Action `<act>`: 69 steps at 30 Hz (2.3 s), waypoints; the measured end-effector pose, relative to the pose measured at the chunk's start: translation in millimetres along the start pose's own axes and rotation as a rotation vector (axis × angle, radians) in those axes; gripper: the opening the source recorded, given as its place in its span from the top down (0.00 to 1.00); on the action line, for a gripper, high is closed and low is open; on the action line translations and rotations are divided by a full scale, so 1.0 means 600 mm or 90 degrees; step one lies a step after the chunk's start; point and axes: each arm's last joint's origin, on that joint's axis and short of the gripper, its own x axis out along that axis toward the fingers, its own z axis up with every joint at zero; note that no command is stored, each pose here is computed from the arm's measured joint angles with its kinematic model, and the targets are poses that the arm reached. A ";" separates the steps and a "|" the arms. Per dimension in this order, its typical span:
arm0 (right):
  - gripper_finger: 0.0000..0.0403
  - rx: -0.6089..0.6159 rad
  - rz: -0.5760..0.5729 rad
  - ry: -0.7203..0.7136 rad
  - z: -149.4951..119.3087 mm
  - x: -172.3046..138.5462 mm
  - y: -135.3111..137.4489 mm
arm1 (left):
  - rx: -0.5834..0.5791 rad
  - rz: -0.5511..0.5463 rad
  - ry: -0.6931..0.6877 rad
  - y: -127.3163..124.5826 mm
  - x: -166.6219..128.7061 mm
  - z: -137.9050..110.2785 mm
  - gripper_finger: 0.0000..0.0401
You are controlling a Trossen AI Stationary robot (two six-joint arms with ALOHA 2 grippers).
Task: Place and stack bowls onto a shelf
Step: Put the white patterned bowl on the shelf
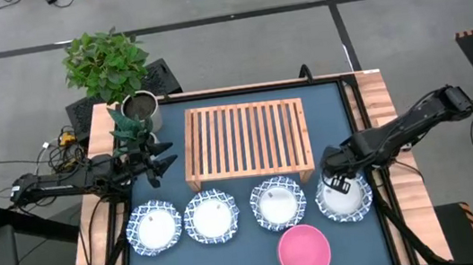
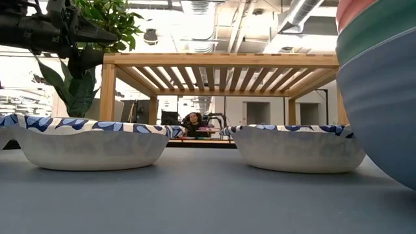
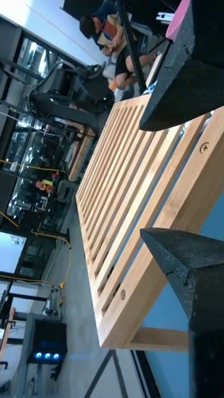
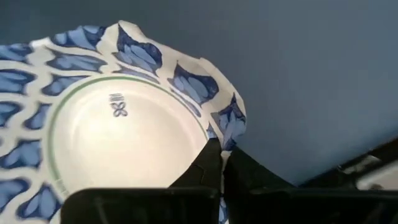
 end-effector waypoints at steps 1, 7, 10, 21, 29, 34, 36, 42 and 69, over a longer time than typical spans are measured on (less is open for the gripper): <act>0.95 0.002 0.001 -0.001 -0.001 -0.007 -0.001 | 0.000 0.000 0.000 0.000 0.000 0.000 0.37; 0.95 0.005 -0.004 0.003 -0.007 -0.050 -0.009 | 0.002 0.001 0.000 0.000 0.000 0.000 0.37; 0.95 0.005 -0.003 0.002 -0.010 -0.075 -0.014 | 0.003 0.001 0.000 0.000 0.000 0.000 0.37; 0.94 0.008 0.051 -0.048 -0.022 -0.196 -0.032 | 0.008 0.005 0.014 0.001 0.000 -0.004 0.37; 0.94 -0.007 0.159 -0.166 -0.026 -0.311 -0.041 | 0.008 0.028 0.007 0.003 0.000 -0.003 0.37; 0.94 -0.006 0.157 -0.318 -0.026 -0.385 -0.058 | 0.012 0.049 0.000 0.005 0.000 -0.003 0.37; 0.94 0.012 0.133 -0.390 -0.025 -0.412 -0.071 | 0.012 0.054 -0.002 0.005 0.000 -0.003 0.37; 0.94 0.046 0.074 -0.479 0.002 -0.467 -0.091 | 0.012 0.059 -0.004 0.005 0.000 -0.002 0.37; 0.94 -0.138 0.217 -0.191 0.378 -0.332 -0.196 | 0.011 0.060 -0.003 0.005 0.000 -0.003 0.37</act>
